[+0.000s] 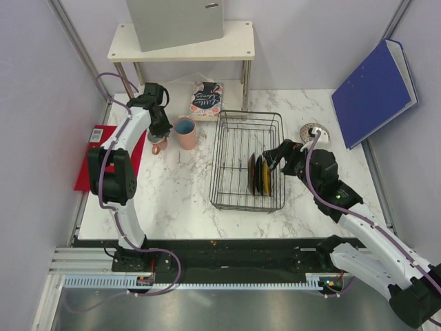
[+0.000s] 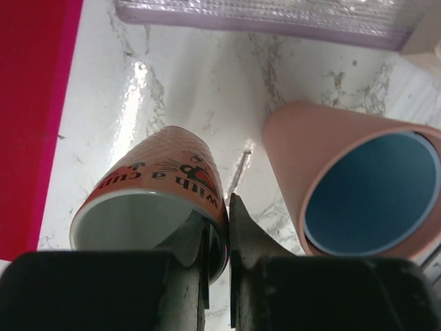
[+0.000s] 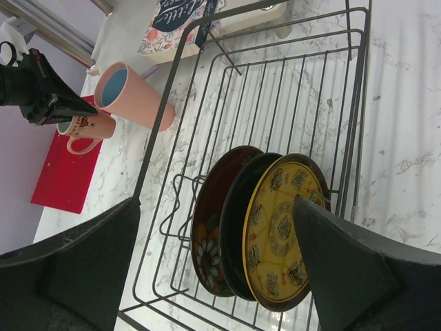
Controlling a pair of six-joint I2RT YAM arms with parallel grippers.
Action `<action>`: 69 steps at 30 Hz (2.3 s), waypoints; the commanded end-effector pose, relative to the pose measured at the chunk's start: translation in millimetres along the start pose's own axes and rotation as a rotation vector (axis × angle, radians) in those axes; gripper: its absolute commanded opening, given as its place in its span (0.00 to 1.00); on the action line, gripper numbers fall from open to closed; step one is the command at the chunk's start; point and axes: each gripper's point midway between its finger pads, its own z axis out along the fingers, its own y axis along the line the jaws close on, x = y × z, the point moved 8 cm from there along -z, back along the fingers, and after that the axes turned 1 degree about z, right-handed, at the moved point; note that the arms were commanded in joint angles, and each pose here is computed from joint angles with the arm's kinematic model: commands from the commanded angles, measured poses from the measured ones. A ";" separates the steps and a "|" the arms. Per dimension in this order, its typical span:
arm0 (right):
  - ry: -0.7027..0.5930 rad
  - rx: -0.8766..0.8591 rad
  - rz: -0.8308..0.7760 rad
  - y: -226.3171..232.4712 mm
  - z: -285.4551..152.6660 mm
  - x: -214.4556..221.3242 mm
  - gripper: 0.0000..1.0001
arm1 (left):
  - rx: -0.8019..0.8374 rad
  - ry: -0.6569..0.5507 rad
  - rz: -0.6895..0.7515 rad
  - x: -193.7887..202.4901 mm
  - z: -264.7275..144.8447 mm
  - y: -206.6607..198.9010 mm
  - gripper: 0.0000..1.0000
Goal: Unload the mixed dishes from the dish rack
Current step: Place the cup at the center of the board, then pick up the plate from the dish rack.
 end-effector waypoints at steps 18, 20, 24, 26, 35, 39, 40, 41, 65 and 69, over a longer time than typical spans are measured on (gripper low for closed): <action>0.019 0.048 -0.062 -7.6 10.1 5.6 0.98 | 0.022 0.047 0.009 -17.7 29.7 6.6 0.14; 0.020 0.049 -0.063 -8.2 9.9 6.3 0.98 | 0.025 0.032 0.010 -20.9 25.0 6.1 0.18; 0.022 0.050 -0.061 -8.8 9.7 7.1 0.98 | 0.043 0.003 0.010 -28.2 13.6 3.6 0.25; 0.023 0.051 -0.062 -9.2 9.8 7.5 0.98 | 0.048 -0.006 0.009 -30.2 8.9 3.3 0.29; 0.025 0.047 -0.057 -9.6 7.4 9.0 0.98 | 0.034 -0.031 -0.001 -32.7 -1.9 5.5 0.30; 0.023 0.049 -0.060 -10.2 7.0 8.7 0.98 | 0.051 -0.115 -0.014 -45.4 -31.7 5.0 0.35; 0.023 0.049 -0.060 -10.0 7.2 8.4 0.98 | 0.058 -0.126 -0.016 -47.3 -35.7 4.4 0.35; 0.028 0.049 -0.058 -9.9 8.0 9.5 0.98 | 0.070 -0.132 -0.015 -48.8 -39.2 3.2 0.36; -0.018 0.161 -0.118 -9.8 12.0 -12.5 0.98 | 0.543 -0.508 0.212 66.0 -218.8 -93.0 0.83; -0.087 0.205 -0.109 -11.0 5.3 -24.4 0.98 | 0.555 -0.460 0.188 106.4 -213.0 -113.5 0.86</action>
